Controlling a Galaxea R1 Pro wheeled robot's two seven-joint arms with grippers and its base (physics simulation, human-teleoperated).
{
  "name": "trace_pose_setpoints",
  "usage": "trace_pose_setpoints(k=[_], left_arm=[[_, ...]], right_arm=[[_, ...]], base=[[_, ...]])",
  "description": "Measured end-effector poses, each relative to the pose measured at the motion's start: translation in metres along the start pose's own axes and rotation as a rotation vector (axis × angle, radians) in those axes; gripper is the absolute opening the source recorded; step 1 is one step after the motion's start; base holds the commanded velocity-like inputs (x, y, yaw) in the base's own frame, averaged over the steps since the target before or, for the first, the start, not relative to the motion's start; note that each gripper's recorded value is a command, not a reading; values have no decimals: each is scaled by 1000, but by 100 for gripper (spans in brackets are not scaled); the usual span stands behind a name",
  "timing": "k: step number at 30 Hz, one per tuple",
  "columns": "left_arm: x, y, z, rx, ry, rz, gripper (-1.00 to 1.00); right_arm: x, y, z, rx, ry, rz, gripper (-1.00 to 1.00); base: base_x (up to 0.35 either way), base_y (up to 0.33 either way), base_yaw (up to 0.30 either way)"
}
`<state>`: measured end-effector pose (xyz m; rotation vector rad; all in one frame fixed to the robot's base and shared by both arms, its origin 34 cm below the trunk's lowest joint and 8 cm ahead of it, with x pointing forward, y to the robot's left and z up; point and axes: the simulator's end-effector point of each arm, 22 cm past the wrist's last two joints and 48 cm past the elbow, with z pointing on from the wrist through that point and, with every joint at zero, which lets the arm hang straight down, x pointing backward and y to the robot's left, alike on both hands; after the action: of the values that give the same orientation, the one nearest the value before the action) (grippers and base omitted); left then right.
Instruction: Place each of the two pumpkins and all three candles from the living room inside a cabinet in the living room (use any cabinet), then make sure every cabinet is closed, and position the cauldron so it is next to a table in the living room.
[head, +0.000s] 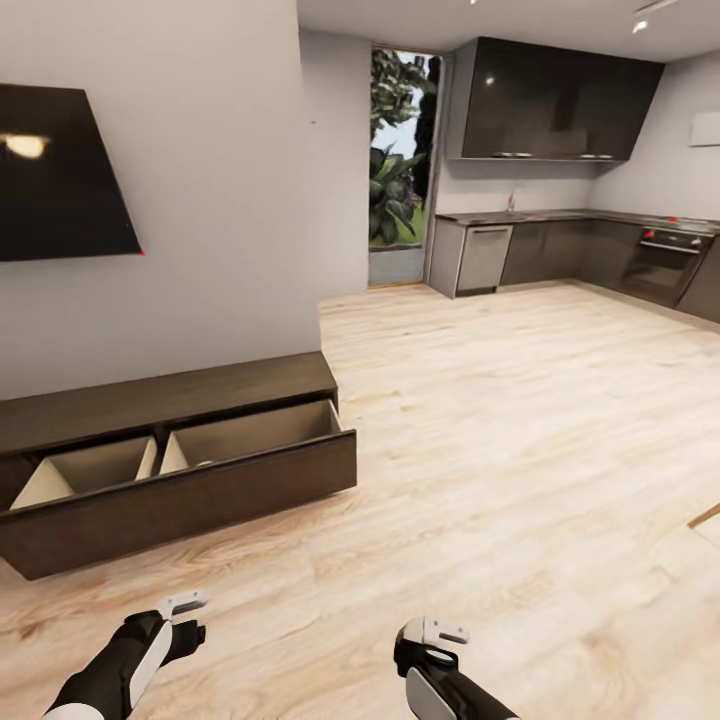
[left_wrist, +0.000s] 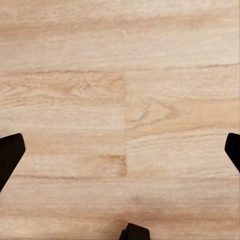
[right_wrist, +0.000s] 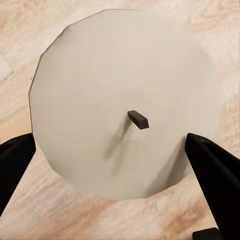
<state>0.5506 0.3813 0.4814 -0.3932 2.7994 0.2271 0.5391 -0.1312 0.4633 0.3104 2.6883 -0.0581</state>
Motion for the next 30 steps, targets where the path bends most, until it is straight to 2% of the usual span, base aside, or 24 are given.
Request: trace_pose_setpoints(k=[10,15,24,30], left_arm=[[0,0,0,-1,1,1,100],[0,0,0,-1,1,0,100],[0,0,0,2,1,1,100],[0,0,0,2,1,0,100]], right_arm=[[0,0,0,0,0,0,-100],[0,0,0,0,0,0,-100],[0,-1,0,1,-1,0,-100],[-1,-1,0,1,-3,-1,-100]], base=[[2,-3,291],[171,-154,270],[230,-80,35],[69,-4,1]])
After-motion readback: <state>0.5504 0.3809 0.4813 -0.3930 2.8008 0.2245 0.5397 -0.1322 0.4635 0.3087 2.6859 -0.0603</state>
